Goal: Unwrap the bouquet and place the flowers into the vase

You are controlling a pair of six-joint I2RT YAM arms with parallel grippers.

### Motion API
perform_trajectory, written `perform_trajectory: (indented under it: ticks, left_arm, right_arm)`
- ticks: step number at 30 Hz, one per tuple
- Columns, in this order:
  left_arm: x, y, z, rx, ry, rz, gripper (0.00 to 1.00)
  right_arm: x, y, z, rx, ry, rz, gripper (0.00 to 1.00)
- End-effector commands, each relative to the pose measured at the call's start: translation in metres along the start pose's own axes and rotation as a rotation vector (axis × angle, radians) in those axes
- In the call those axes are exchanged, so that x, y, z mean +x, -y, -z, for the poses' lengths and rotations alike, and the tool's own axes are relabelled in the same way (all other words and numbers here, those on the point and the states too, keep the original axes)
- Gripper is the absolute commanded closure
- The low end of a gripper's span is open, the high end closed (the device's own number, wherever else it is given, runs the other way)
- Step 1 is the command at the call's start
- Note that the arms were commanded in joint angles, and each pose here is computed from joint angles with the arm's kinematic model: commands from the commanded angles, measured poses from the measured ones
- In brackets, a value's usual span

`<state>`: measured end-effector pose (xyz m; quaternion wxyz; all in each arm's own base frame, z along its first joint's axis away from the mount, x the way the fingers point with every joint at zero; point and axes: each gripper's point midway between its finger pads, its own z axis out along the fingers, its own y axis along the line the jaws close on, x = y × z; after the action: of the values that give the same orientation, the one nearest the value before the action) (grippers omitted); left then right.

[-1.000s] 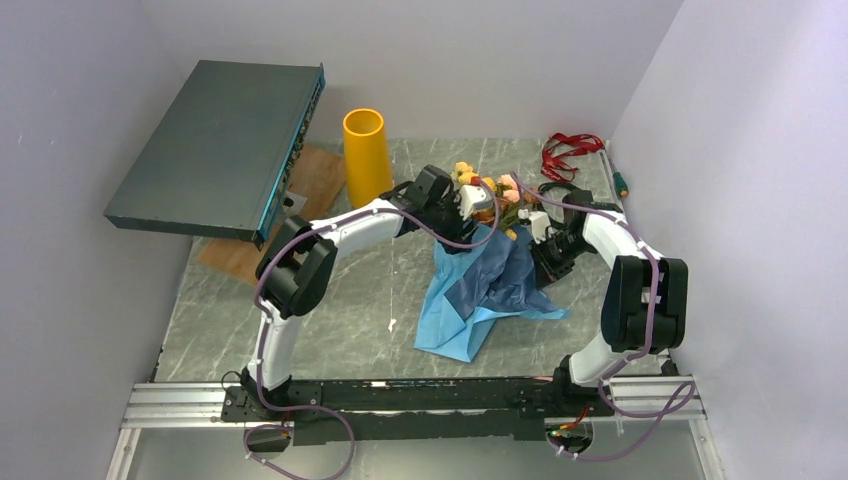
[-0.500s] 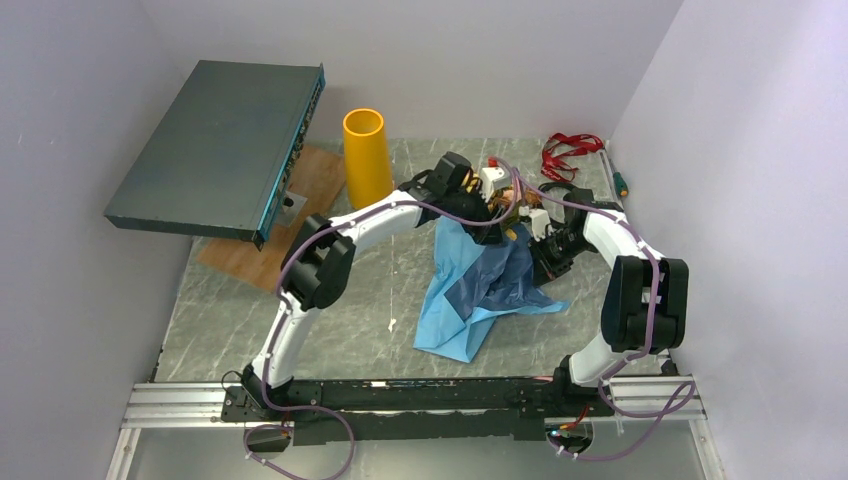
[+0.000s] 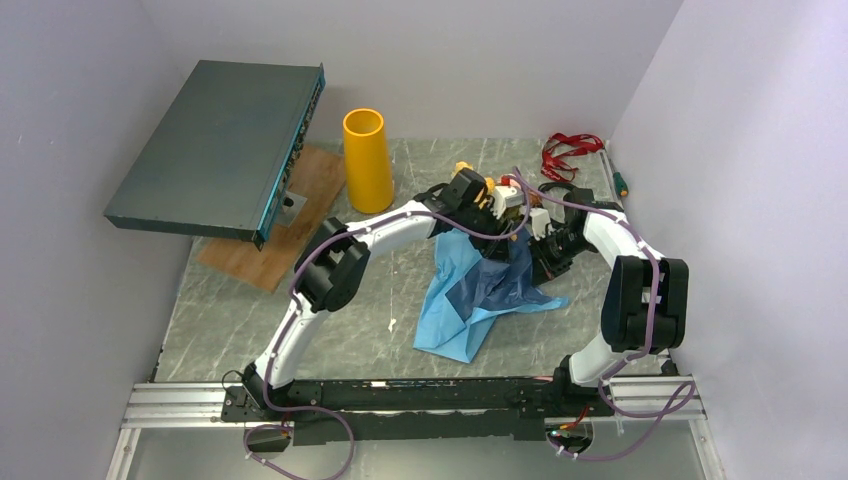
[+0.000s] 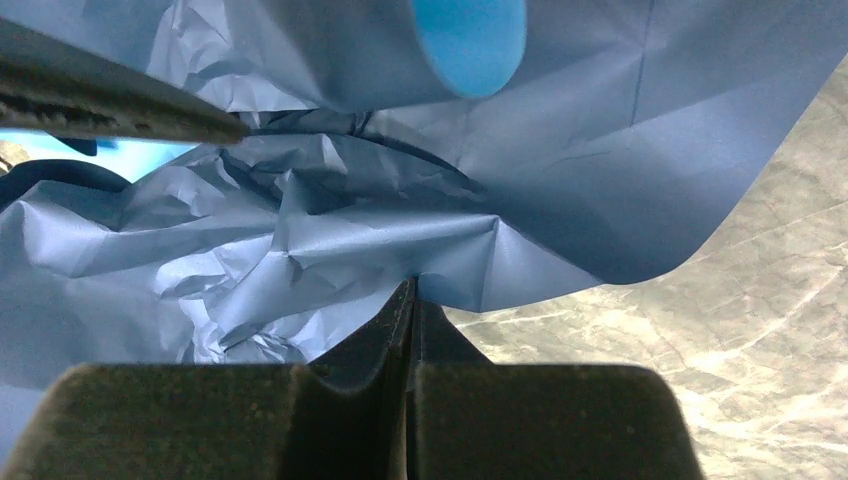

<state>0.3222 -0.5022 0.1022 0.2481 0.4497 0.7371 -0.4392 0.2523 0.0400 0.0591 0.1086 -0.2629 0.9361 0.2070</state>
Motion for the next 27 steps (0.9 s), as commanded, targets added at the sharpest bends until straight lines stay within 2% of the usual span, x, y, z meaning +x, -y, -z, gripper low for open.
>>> perform_trajectory:
  ticks: [1, 2, 5, 8, 15, 19, 27]
  left_arm:
    - [-0.029, 0.020, 0.007, 0.056, 0.061, -0.040, 0.45]
    - [-0.031, 0.022, 0.008, 0.059, 0.066, -0.040, 0.50]
    - [-0.041, 0.024, 0.015, 0.039, 0.080, -0.050, 0.78]
    - [-0.056, 0.021, 0.038, -0.016, 0.101, -0.080, 0.98]
    - [-0.063, -0.002, 0.117, -0.285, 0.052, -0.227, 1.00]
    - [-0.047, -0.005, 0.151, -0.388, -0.014, -0.266, 1.00]
    - [0.007, -0.033, 0.216, -0.624, -0.246, -0.304, 1.00]
  right_arm:
    - [-0.017, 0.000, 0.005, -0.004, 0.067, 0.010, 1.00]
    - [-0.017, 0.000, 0.005, -0.004, 0.068, 0.010, 1.00]
    - [-0.017, 0.001, 0.006, 0.004, 0.066, 0.012, 1.00]
    - [-0.016, 0.003, 0.007, 0.014, 0.063, 0.018, 1.00]
    - [-0.014, 0.005, 0.004, 0.014, 0.063, 0.009, 1.00]
    - [-0.015, 0.006, 0.001, 0.012, 0.066, -0.001, 1.00]
    - [-0.011, 0.015, -0.003, 0.049, 0.046, 0.012, 1.00]
